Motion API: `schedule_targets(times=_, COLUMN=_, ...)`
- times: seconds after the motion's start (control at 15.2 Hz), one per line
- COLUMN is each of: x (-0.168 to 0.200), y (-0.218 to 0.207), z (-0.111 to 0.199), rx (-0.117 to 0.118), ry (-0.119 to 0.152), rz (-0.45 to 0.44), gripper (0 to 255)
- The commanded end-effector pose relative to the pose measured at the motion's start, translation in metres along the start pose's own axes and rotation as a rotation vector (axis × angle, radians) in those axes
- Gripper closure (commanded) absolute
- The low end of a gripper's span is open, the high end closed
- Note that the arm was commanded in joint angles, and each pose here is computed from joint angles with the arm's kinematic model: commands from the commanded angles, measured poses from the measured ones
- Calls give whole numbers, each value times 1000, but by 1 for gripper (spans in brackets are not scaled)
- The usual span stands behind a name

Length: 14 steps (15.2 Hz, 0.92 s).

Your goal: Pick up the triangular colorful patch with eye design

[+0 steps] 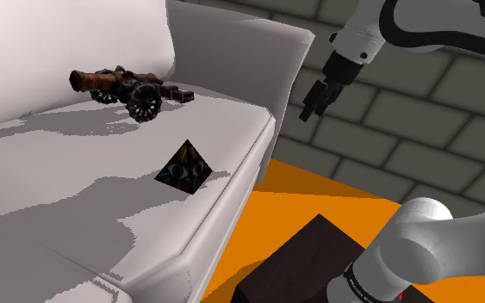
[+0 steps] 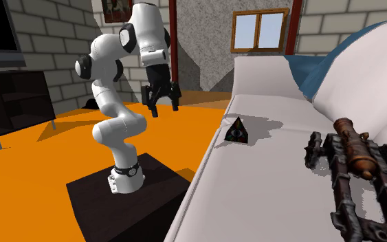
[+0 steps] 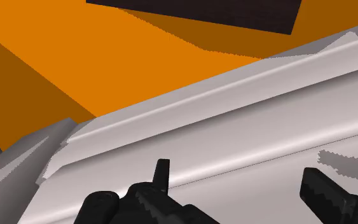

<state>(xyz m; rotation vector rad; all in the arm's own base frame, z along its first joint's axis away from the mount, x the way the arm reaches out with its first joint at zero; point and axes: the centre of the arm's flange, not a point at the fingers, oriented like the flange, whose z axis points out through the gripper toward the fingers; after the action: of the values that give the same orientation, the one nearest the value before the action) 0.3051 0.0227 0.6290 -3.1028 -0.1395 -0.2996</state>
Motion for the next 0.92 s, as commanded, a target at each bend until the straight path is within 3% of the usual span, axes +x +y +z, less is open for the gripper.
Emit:
schedule_targets(times=0.0, x=0, y=0, z=0, rx=0, ry=0, rz=0, gripper=0)
schedule_targets(times=0.86, x=48, y=-127, z=54, rx=108, ry=175, rz=-173, gripper=0)
